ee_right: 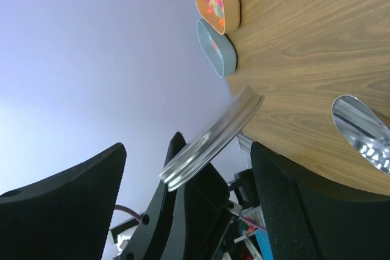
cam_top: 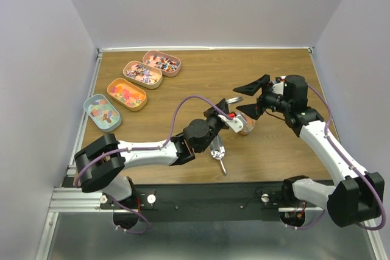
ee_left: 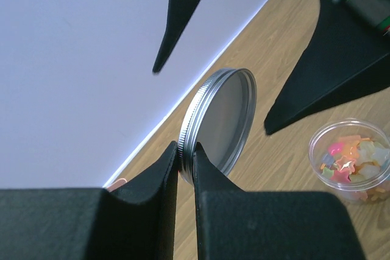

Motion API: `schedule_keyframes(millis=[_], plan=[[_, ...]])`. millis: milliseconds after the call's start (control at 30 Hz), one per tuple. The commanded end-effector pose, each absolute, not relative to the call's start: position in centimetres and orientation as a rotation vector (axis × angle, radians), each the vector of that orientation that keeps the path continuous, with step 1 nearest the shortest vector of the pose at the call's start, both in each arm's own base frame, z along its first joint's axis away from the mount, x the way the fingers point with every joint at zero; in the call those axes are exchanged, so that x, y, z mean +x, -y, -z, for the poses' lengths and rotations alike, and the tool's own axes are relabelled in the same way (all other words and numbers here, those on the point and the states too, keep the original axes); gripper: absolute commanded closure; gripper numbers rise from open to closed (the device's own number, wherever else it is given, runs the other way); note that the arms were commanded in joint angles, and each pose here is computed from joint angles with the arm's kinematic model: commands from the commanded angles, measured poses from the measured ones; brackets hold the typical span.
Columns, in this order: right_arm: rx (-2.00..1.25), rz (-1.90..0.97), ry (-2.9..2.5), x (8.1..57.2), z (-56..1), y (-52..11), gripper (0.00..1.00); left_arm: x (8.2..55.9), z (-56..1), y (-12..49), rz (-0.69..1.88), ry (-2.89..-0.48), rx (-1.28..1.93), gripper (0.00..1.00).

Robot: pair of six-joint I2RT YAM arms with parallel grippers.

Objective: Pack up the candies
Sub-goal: Pick up the bottle lid at the center of the board.

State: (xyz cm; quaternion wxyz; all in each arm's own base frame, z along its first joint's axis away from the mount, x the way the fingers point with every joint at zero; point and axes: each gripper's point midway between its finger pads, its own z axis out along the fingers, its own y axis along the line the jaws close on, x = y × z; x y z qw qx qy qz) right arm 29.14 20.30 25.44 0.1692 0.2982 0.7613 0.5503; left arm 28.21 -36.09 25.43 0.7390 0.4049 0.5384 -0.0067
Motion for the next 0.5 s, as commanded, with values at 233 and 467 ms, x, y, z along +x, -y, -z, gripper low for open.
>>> schedule_keyframes(millis=[233, 467], plan=[[0.927, -1.549, -2.183, 29.9, -23.6, -21.8, 0.4, 27.7, -25.1, 35.6, -0.083, -1.159, 0.858, 1.0], [0.952, -1.535, -2.198, 30.1, -22.8, -21.8, 0.67, 27.2, -24.5, 35.8, -0.082, -1.161, 0.877, 1.0]])
